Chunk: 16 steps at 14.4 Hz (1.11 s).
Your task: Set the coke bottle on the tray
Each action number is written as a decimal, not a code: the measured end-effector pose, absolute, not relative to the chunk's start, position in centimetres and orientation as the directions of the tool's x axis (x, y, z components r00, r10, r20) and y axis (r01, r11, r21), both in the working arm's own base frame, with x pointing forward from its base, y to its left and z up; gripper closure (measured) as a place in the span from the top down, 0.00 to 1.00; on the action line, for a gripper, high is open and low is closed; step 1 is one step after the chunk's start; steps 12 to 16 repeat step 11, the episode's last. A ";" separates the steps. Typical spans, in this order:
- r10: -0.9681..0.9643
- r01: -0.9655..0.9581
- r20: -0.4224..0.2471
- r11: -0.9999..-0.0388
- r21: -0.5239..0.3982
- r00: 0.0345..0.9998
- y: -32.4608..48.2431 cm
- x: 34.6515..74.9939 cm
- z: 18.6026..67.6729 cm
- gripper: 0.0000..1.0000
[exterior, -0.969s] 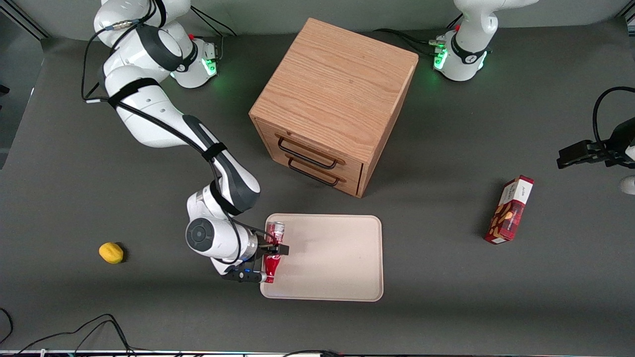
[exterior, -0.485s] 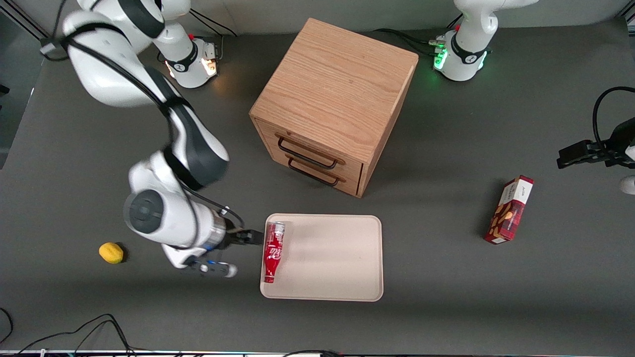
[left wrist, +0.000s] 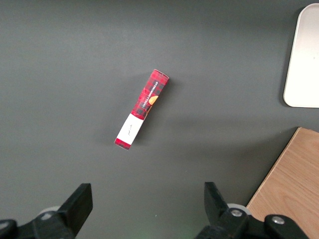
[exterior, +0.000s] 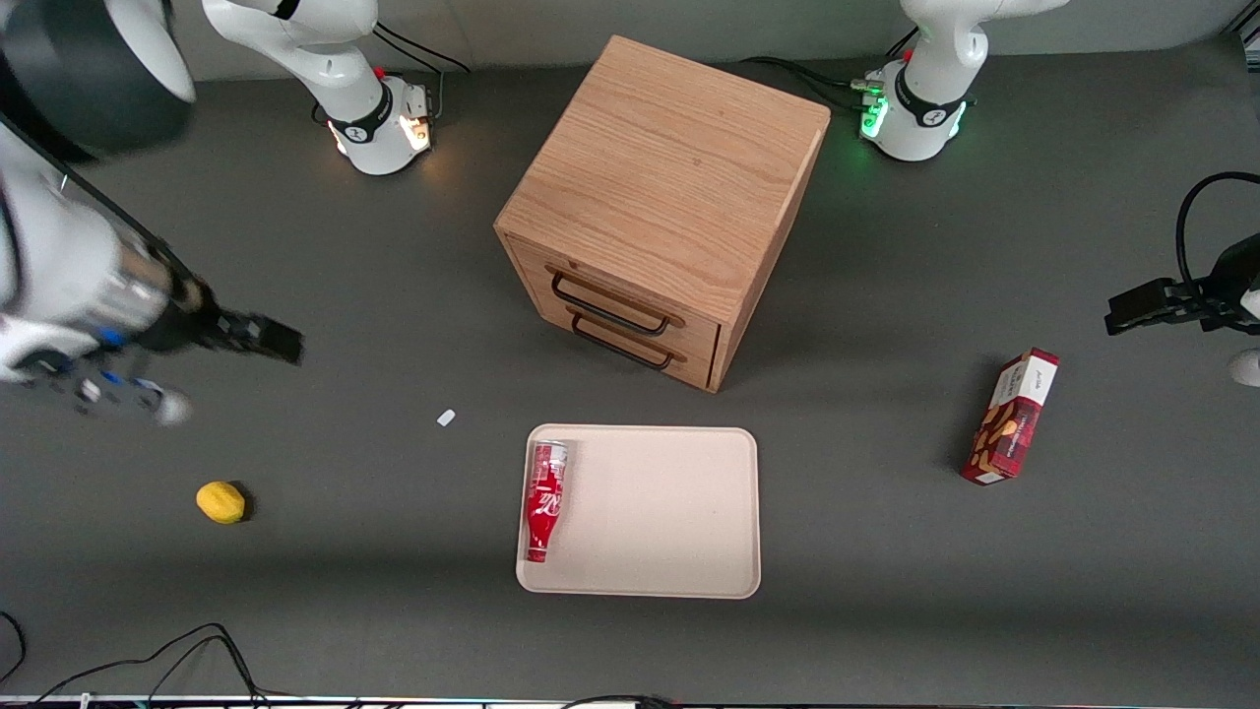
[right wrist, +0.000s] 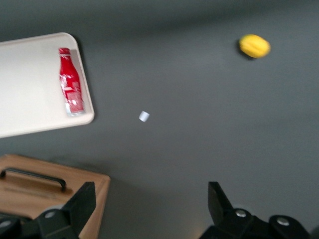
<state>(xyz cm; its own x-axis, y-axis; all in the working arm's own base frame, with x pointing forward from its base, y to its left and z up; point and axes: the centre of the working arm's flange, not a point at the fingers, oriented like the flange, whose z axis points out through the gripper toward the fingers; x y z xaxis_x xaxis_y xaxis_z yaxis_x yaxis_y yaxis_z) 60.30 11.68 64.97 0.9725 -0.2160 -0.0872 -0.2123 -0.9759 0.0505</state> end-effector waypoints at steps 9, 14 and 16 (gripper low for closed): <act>-0.286 -0.286 -0.097 -0.958 0.014 0.953 5.8 47.6 65.2 1.00; -0.287 -0.287 -0.094 -0.958 0.014 0.953 5.8 47.2 64.9 1.00; -0.287 -0.287 -0.094 -0.958 0.014 0.953 5.8 47.2 64.9 1.00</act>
